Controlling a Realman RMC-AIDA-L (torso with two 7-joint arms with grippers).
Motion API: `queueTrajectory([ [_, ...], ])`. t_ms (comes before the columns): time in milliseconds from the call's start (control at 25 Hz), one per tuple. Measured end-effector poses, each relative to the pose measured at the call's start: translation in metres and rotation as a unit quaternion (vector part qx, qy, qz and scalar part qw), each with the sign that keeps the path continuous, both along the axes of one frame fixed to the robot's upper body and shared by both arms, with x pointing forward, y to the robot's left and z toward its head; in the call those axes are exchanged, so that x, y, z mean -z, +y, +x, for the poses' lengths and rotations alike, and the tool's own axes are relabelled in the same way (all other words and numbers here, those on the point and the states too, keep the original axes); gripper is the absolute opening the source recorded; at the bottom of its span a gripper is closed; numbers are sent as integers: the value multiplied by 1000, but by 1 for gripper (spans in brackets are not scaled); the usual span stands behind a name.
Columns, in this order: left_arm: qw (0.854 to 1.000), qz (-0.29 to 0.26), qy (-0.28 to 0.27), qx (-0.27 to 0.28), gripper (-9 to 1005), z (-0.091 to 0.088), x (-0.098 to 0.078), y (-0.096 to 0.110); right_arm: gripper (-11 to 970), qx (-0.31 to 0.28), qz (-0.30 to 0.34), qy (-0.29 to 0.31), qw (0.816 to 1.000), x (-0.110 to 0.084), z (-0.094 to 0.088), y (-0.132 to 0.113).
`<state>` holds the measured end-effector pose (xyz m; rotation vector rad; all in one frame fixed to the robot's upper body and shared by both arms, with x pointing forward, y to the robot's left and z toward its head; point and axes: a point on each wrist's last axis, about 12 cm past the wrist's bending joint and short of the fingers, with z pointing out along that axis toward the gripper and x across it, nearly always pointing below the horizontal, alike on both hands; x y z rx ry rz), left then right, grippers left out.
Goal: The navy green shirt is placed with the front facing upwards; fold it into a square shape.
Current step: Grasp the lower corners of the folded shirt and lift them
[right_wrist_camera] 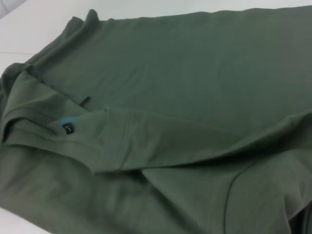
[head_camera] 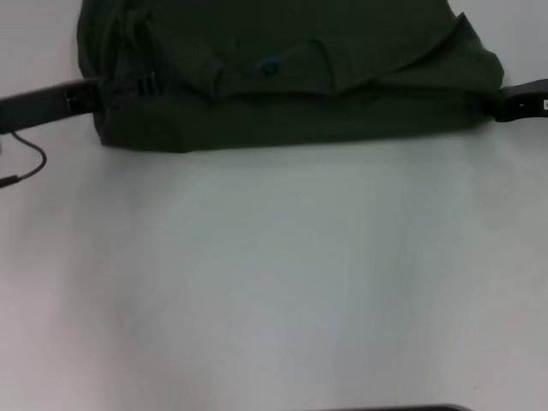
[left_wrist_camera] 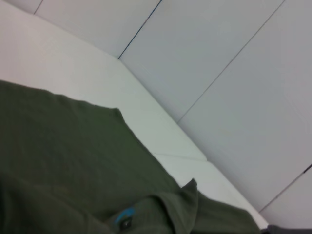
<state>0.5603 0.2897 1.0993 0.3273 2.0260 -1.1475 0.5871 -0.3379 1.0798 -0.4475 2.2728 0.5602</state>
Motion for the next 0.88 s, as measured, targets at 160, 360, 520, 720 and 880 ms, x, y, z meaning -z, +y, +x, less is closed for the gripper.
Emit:
queueTrajectory([
  [160,1000,11,11,3,860,-5,5,3,71,-1,2,7,1000,4,-5,-3],
  [360,999,25,17,9,860,-9,9,7,71,-18,10,16,1000,8,-17,-5],
  [520,998,57,5,17,860,-10,12,11,72,-19,18,19,999,7,-21,-8],
  [720,995,99,-10,-4,861,-3,16,16,72,-15,21,20,999,6,-22,-13],
  [880,991,128,-26,-32,849,4,19,22,72,-13,29,20,999,4,-24,-15],
])
